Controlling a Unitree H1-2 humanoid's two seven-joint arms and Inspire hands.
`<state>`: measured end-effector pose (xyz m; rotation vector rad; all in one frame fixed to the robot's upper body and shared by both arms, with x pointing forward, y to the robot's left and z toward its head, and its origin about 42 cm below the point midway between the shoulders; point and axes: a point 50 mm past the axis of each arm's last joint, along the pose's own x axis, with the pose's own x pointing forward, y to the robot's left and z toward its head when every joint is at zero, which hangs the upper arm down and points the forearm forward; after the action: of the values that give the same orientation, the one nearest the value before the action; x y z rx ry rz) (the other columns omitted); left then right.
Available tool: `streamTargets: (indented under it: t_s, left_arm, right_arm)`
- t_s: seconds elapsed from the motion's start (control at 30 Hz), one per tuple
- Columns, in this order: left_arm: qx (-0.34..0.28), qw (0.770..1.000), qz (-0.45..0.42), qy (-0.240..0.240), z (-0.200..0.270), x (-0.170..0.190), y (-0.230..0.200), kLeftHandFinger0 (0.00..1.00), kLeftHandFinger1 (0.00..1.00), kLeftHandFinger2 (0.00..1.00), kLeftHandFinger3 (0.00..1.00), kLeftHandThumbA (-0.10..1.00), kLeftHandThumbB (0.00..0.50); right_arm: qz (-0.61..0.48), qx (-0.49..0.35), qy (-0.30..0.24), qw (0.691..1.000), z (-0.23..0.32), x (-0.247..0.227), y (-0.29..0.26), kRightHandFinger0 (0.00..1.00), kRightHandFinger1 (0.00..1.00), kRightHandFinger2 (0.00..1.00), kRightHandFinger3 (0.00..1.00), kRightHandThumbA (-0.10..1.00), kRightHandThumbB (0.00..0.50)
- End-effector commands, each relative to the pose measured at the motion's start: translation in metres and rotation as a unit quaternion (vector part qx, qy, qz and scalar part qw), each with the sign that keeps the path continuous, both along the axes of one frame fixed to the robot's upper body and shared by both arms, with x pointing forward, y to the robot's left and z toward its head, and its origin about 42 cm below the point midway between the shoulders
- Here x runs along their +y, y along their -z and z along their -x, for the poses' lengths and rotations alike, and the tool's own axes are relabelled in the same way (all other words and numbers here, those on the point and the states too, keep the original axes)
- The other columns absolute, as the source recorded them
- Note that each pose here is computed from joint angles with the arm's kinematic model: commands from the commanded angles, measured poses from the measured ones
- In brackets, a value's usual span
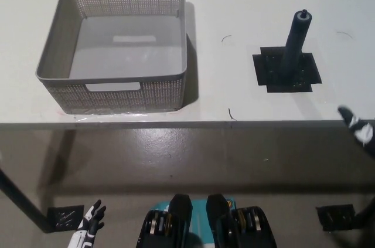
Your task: Use the right hand to pick up a electric screw driver and put it into a container on the left side
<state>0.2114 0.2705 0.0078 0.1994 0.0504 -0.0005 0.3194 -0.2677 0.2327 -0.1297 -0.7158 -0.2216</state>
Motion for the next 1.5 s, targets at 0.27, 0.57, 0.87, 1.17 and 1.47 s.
streamTargets:
  t_s: [0.27,0.57,0.87,1.17,1.47]
  left_arm:
    - [-0.031,1.000,-0.005,0.002,-0.002,0.004,-0.007,1.00,1.00,1.00,1.00,1.00,0.047]
    - [-0.031,0.999,0.016,0.004,-0.006,0.003,-0.009,1.00,1.00,1.00,1.00,1.00,0.077]
    - [-0.031,0.999,0.007,0.007,-0.008,0.003,-0.012,1.00,1.00,1.00,1.00,1.00,0.055]
    - [-0.025,1.000,-0.001,0.006,-0.005,0.004,-0.010,1.00,1.00,1.00,1.00,1.00,0.057]
    - [-0.021,1.000,-0.004,0.002,-0.005,0.004,-0.008,1.00,1.00,1.00,1.00,1.00,0.061]
  right_arm:
    - [-0.020,0.068,0.014,0.997,-0.104,-0.017,-0.027,1.00,1.00,1.00,1.00,0.99,0.315]
    - [-0.008,0.154,-0.020,0.988,-0.170,-0.025,-0.032,1.00,1.00,1.00,1.00,1.00,0.434]
    - [0.019,0.238,-0.067,0.969,-0.188,-0.013,-0.021,1.00,1.00,1.00,1.00,1.00,0.470]
    - [0.025,0.263,-0.131,0.956,-0.190,-0.002,0.002,1.00,1.00,1.00,1.00,0.99,0.486]
    - [0.023,0.277,-0.154,0.948,-0.191,0.010,0.013,1.00,1.00,1.00,1.00,0.89,0.441]
